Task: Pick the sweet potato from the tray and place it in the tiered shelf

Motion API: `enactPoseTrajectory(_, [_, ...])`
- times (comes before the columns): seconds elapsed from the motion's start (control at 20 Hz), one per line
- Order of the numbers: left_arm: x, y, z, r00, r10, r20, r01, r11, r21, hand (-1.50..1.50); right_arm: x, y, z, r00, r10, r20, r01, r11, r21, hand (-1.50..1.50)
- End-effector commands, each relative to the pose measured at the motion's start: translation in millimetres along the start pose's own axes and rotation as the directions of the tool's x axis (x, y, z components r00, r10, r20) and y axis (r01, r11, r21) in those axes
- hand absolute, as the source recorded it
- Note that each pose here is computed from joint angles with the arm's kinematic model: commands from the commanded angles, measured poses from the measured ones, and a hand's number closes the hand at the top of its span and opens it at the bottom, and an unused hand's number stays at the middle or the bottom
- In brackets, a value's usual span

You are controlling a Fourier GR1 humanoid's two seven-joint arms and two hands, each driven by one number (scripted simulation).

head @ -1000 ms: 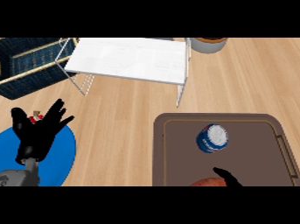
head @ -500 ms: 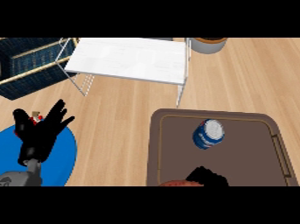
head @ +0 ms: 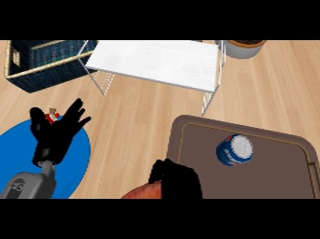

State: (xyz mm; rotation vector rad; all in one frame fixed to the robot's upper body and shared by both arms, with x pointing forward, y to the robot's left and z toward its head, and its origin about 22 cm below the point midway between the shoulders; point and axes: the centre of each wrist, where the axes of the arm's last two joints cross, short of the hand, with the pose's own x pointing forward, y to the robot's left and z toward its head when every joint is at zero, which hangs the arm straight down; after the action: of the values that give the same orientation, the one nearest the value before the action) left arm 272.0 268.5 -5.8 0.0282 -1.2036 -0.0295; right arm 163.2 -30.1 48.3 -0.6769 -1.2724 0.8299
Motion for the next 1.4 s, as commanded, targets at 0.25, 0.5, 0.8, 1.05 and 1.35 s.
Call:
enactPoseTrajectory(0.25, [-14.4,1.5,1.5,0.996,-0.016,-0.088,0.017,1.0,0.005,0.0,78.1,-53.4,-20.5,0.991,-0.009,0.133,0.039,0.975,-0.22,1.5])
enactPoseTrajectory(0.5, [-19.9,13.8,4.6,0.995,-0.029,-0.098,0.032,0.999,0.036,0.0,113.0,-95.2,-31.2,0.991,-0.027,0.132,0.072,0.934,-0.35,1.5])
enactPoseTrajectory(0.8, [-23.9,5.8,4.9,0.995,-0.006,-0.1,0.011,0.999,0.051,0.0,156.5,-138.6,-38.4,0.993,-0.049,0.108,0.09,0.902,-0.423,1.5])
enactPoseTrajectory(1.05, [-34.9,6.5,9.2,0.994,0.003,-0.108,0.0,1.0,0.026,0.0,193.0,-181.0,-51.2,0.992,-0.098,0.081,0.125,0.881,-0.457,1.5])
enactPoseTrajectory(1.35, [-19.1,16.8,8.5,0.996,0.001,-0.093,0.003,0.999,0.043,0.0,237.0,-229.1,-63.3,0.991,-0.123,0.055,0.134,0.854,-0.502,1.5])
